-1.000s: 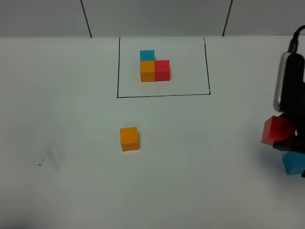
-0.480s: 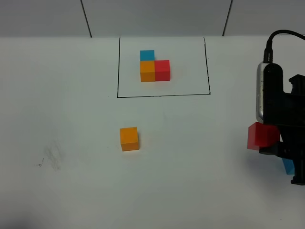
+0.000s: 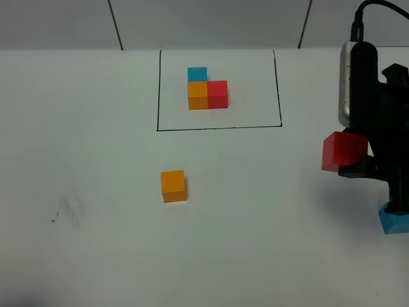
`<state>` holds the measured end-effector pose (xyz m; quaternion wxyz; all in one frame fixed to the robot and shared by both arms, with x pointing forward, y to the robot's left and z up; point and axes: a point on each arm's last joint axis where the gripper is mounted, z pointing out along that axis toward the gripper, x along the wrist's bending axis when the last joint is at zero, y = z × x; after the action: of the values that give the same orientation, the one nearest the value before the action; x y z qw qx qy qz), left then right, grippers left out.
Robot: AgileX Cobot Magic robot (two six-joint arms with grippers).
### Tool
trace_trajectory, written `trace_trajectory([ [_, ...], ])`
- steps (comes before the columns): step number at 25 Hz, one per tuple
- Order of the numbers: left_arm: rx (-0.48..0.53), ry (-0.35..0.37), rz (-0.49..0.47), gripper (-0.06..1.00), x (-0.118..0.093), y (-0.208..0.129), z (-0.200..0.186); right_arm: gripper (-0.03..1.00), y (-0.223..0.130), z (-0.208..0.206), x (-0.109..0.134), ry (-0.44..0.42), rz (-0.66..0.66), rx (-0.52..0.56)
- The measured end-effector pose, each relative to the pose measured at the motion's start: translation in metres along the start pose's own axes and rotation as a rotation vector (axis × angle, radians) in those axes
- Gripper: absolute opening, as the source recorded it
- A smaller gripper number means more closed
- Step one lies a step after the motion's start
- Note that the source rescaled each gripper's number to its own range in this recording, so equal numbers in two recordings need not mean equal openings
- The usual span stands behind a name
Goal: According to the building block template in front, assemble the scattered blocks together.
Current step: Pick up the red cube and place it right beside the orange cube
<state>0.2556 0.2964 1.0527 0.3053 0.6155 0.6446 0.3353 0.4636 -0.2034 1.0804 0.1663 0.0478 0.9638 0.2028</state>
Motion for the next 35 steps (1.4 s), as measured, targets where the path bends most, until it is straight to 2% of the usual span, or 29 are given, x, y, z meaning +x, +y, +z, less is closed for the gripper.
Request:
trace_trajectory([
  [8, 0.0, 0.0, 0.0, 0.0, 0.0, 0.0, 0.0, 0.47, 0.034, 0.032, -0.011, 0.073, -0.109, 0.01],
  [13, 0.0, 0.0, 0.0, 0.0, 0.0, 0.0, 0.0, 0.47, 0.057, 0.066, -0.015, 0.146, -0.163, 0.02],
  [21, 0.0, 0.0, 0.0, 0.0, 0.0, 0.0, 0.0, 0.47, 0.083, 0.122, -0.008, 0.249, -0.241, 0.054],
  [35, 0.0, 0.0, 0.0, 0.0, 0.0, 0.0, 0.0, 0.47, 0.109, 0.172, -0.011, 0.285, -0.306, 0.068],
])
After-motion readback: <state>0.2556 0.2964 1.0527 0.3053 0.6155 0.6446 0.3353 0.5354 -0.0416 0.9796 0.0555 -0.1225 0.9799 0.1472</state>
